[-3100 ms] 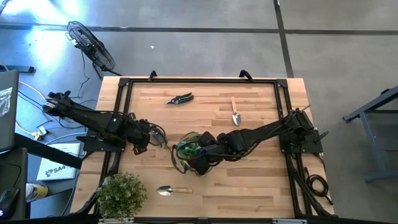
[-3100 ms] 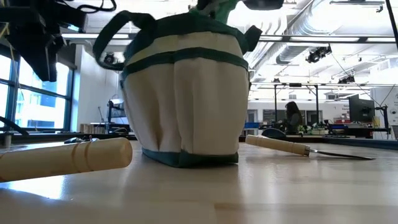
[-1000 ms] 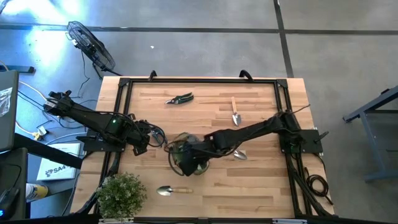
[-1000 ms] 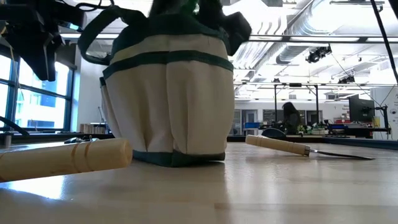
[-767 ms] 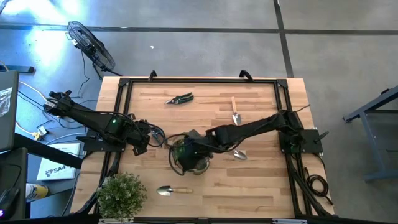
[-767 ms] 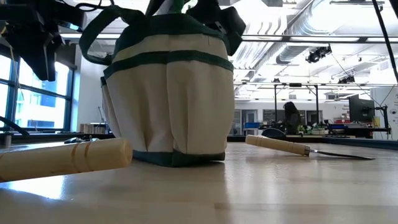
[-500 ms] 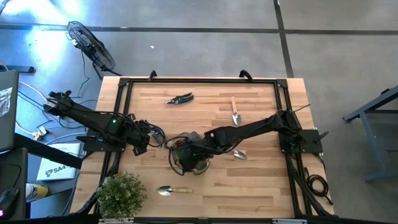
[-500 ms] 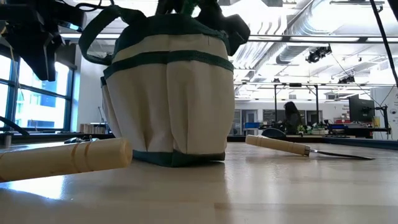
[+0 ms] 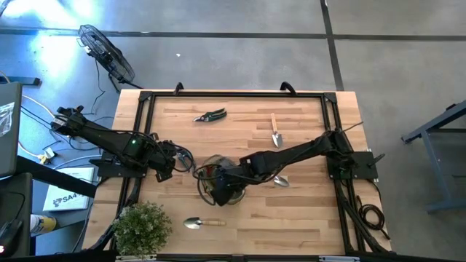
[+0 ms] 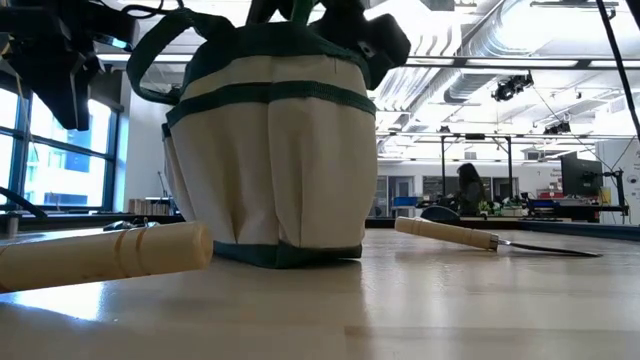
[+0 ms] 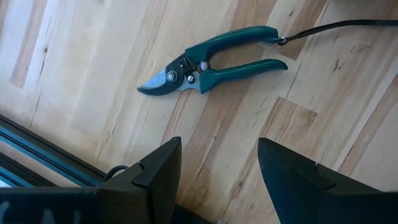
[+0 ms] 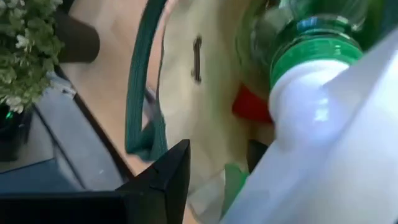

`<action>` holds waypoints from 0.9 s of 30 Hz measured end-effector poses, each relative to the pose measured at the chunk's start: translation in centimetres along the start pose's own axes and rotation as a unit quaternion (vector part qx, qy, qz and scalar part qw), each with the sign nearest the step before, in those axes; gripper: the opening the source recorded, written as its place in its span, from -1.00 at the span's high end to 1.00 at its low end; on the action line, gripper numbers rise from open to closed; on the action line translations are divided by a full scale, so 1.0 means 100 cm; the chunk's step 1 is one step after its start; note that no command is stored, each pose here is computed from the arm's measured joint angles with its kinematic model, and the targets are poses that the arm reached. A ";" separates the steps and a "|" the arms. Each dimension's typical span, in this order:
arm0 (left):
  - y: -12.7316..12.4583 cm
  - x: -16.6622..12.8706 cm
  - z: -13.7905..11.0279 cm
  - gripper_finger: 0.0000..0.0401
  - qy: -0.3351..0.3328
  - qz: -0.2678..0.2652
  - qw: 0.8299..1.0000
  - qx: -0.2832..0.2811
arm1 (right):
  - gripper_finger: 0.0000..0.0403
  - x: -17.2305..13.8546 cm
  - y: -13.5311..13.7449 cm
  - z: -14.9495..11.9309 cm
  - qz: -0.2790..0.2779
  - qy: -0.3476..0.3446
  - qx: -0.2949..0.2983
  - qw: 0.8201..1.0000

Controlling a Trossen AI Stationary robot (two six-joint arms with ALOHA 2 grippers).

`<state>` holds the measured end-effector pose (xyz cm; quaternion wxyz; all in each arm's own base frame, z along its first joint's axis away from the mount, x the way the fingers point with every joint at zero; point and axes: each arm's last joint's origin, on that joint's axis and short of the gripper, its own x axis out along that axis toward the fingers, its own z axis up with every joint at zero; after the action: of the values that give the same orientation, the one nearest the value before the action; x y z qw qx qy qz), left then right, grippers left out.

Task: Pick & Place Garden tools in Gardening bag
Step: Put the spray bottle into the gardening bag

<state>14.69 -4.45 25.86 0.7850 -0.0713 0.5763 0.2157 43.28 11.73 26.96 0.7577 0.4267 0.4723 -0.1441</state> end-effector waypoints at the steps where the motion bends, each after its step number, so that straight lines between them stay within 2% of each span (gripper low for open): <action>1: 0.000 0.000 0.000 -0.01 0.000 0.000 1.000 0.000 | 0.26 -0.001 0.000 -0.001 0.003 0.007 0.007 1.000; 9: 0.000 0.000 0.000 -0.01 0.000 -0.001 1.000 0.000 | 0.26 -0.005 0.002 -0.004 0.021 0.041 0.023 0.999; 17: 0.000 0.000 0.000 -0.01 0.001 -0.002 1.000 0.000 | 0.26 -0.005 -0.001 -0.020 -0.025 0.065 0.023 0.997; 21: 0.000 0.000 0.000 -0.01 0.002 -0.002 1.000 0.000 | 0.26 -0.005 0.000 -0.022 -0.024 0.067 0.022 0.997; 27: 0.000 0.000 0.000 -0.01 0.002 -0.002 1.000 0.000 | 0.26 -0.011 0.001 -0.023 -0.012 0.091 0.051 0.994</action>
<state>14.69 -4.47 25.86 0.7844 -0.0732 0.5775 0.2140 41.38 13.42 27.53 0.6872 0.4705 0.5363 -0.1372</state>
